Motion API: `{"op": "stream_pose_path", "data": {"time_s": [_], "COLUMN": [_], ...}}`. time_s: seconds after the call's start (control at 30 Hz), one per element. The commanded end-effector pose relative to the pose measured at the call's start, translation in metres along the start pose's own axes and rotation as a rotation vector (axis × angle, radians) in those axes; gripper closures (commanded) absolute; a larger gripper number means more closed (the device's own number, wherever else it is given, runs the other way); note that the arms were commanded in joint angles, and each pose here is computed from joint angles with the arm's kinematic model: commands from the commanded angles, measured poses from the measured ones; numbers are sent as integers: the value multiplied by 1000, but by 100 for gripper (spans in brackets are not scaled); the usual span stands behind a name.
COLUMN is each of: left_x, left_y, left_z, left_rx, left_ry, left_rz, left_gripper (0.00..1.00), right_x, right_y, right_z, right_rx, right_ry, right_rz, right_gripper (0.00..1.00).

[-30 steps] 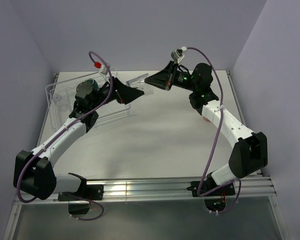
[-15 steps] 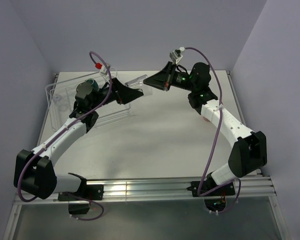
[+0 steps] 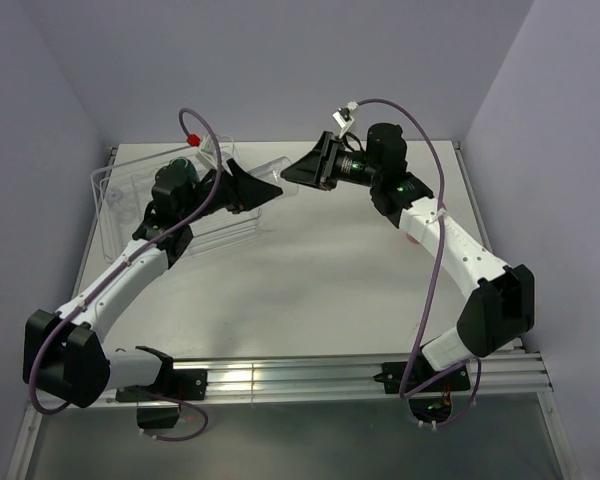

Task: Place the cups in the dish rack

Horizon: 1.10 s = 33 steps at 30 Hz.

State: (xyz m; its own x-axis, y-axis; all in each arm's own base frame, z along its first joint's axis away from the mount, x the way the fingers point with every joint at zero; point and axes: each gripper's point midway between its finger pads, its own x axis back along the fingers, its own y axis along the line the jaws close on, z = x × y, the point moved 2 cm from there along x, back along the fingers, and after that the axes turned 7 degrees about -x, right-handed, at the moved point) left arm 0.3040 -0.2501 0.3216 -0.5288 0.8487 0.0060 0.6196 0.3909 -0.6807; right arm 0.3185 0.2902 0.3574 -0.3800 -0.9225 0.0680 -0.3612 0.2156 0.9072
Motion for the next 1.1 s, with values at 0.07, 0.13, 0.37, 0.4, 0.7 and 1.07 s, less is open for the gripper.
{"op": "stream_pose_path", "data": {"time_s": [0.07, 0.13, 0.37, 0.4, 0.7, 1.07], "left_x": [18, 23, 43, 46, 81, 86], "left_y": [-22, -17, 21, 21, 105, 175], "left_z": [-42, -43, -56, -66, -76, -58], "left_rx": [-109, -112, -101, -109, -179, -101], "left_ry": [-115, -113, -94, -103, 10, 207], "left_rz": [-35, -79, -349, -384, -925, -1068], "left_gripper": [100, 100, 100, 100, 100, 100], "right_x": [17, 23, 44, 48, 72, 86], "right_y": [18, 16, -10, -18, -70, -98], "right_z": [-14, -16, -36, -40, -45, -44], "right_rx": [121, 129, 137, 144, 178, 215], "right_ry": [-99, -123, -274, -300, -389, -387], "right_rz": [70, 94, 295, 351, 612, 759], "right_gripper": [58, 58, 57, 57, 57, 57]}}
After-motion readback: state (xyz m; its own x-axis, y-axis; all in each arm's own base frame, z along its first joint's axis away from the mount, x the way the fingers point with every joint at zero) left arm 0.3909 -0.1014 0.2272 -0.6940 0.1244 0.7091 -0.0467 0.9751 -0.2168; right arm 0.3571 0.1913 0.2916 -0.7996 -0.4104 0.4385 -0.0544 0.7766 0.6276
